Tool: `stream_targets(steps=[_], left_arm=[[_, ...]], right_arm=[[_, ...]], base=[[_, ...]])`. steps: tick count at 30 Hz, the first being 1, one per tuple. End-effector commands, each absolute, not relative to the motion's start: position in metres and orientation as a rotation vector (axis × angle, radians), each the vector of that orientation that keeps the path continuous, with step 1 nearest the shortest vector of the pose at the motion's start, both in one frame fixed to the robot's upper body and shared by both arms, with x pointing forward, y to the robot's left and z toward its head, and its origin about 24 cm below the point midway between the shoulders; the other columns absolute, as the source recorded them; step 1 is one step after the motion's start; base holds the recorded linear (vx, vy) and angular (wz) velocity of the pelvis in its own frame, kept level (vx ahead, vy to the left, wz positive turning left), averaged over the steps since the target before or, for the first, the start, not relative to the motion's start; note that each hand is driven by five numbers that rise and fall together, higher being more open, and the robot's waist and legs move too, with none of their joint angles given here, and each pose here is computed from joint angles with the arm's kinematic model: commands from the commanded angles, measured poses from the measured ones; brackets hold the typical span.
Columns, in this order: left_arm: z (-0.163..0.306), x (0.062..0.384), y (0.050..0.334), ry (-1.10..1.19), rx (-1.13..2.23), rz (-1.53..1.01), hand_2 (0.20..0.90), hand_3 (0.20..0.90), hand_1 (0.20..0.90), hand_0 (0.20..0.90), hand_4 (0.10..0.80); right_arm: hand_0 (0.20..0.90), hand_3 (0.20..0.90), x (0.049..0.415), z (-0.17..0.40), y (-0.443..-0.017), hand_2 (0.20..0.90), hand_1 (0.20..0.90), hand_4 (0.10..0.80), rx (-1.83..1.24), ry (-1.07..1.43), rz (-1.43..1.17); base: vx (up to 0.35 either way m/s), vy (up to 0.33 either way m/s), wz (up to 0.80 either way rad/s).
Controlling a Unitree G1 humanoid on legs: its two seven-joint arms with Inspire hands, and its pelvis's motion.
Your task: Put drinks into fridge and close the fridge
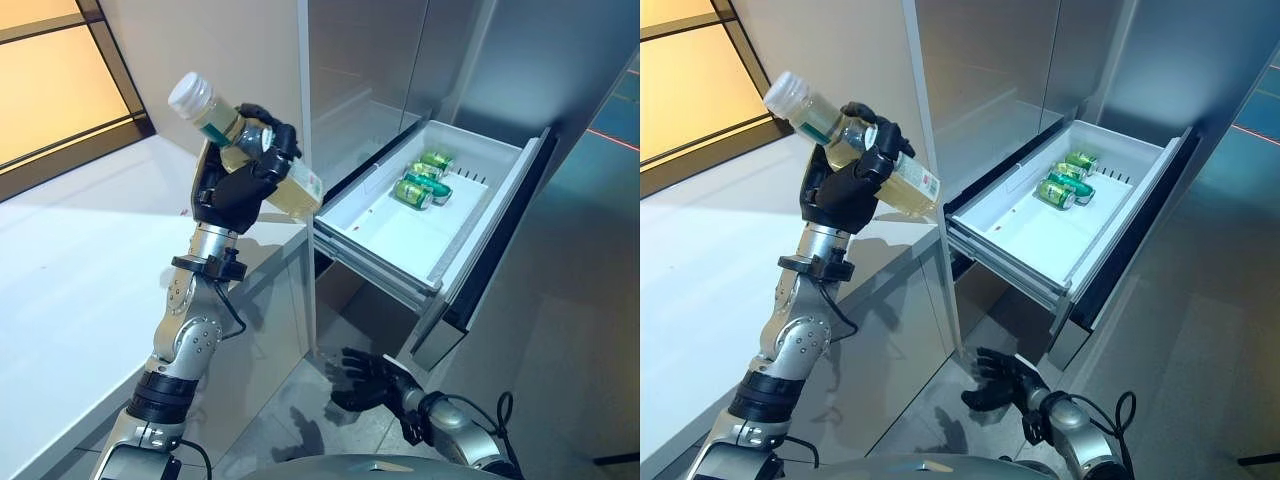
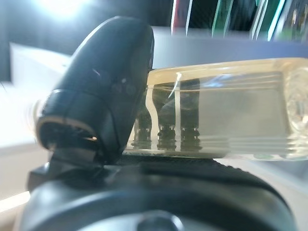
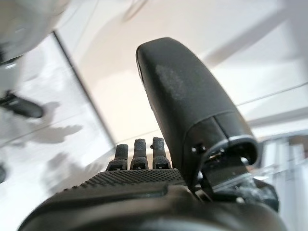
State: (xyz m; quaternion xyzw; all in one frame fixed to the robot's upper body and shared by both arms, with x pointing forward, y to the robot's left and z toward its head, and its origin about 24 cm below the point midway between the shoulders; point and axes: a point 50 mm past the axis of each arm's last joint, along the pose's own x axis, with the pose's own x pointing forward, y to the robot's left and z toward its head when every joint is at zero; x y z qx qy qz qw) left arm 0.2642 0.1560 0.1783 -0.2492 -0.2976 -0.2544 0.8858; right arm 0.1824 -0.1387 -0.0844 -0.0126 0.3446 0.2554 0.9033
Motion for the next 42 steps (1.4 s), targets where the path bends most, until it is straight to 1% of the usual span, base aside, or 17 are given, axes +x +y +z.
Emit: stream_targets(steps=[1, 3, 4, 9, 12, 17, 26, 27, 31, 42], left_arm=[[0.24, 0.252, 0.146, -0.932, -0.498, -0.746, 0.3, 0.2, 0.3, 0.3, 0.1], [0.235, 0.249, 0.145, -0.931, -0.465, -0.764, 0.3, 0.2, 0.3, 0.3, 0.1], [0.229, 0.247, 0.146, -0.914, -0.46, -0.787, 0.3, 0.2, 0.3, 0.3, 0.1], [0.209, 0.246, 0.149, -0.828, -0.483, -0.814, 0.3, 0.2, 0.3, 0.3, 0.1], [0.2, 0.245, 0.147, -0.772, -0.476, -0.834, 0.3, 0.2, 0.3, 0.3, 0.1], [0.19, 0.243, 0.136, -0.682, -0.442, -0.898, 0.3, 0.2, 0.3, 0.3, 0.1], [0.185, 0.248, 0.119, -0.606, -0.337, -0.962, 0.3, 0.2, 0.3, 0.3, 0.1], [0.184, 0.249, 0.116, -0.596, -0.313, -0.959, 0.3, 0.2, 0.3, 0.3, 0.1], [0.182, 0.254, 0.115, -0.583, -0.241, -0.939, 0.3, 0.2, 0.3, 0.3, 0.1], [0.176, 0.262, 0.123, -0.565, -0.019, -0.851, 0.3, 0.2, 0.3, 0.3, 0.1]], right_arm=[[0.9, 0.9, 0.222, -0.023, -0.124, 0.9, 0.9, 0.8, 0.036, 0.418, 0.653], [0.9, 0.9, 0.231, -0.002, -0.125, 0.9, 0.9, 0.8, 0.049, 0.32, 0.68], [0.9, 0.9, 0.24, 0.028, -0.127, 0.9, 0.9, 0.8, 0.054, 0.198, 0.707], [0.9, 0.9, 0.25, 0.097, -0.13, 0.9, 0.9, 0.8, 0.069, -0.11, 0.789], [0.9, 0.9, 0.251, 0.118, -0.131, 0.9, 0.9, 0.8, 0.039, -0.197, 0.81], [0.9, 0.9, 0.248, 0.138, -0.131, 0.9, 0.9, 0.8, 0.018, -0.241, 0.86], [0.9, 0.9, 0.25, 0.145, -0.121, 0.9, 0.9, 0.8, 0.028, -0.164, 0.978], [0.9, 0.9, 0.25, 0.145, -0.118, 0.9, 0.9, 0.8, 0.04, -0.137, 1.021], [0.9, 0.9, 0.248, 0.149, -0.114, 0.9, 0.9, 0.8, 0.038, -0.126, 1.077], [0.9, 0.9, 0.25, 0.165, -0.118, 0.9, 0.9, 0.8, -0.035, -0.185, 1.079]], base=[[-0.038, -0.031, 0.01], [-0.015, -0.009, 0.01], [-0.032, -0.015, 0.01], [-0.017, 0.002, -0.04], [-0.031, 0.002, -0.06], [0.0, 0.0, 0.0], [0.0, 0.0, 0.0], [0.0, 0.0, 0.0], [0.0, 0.0, 0.0], [0.0, 0.0, 0.0]])
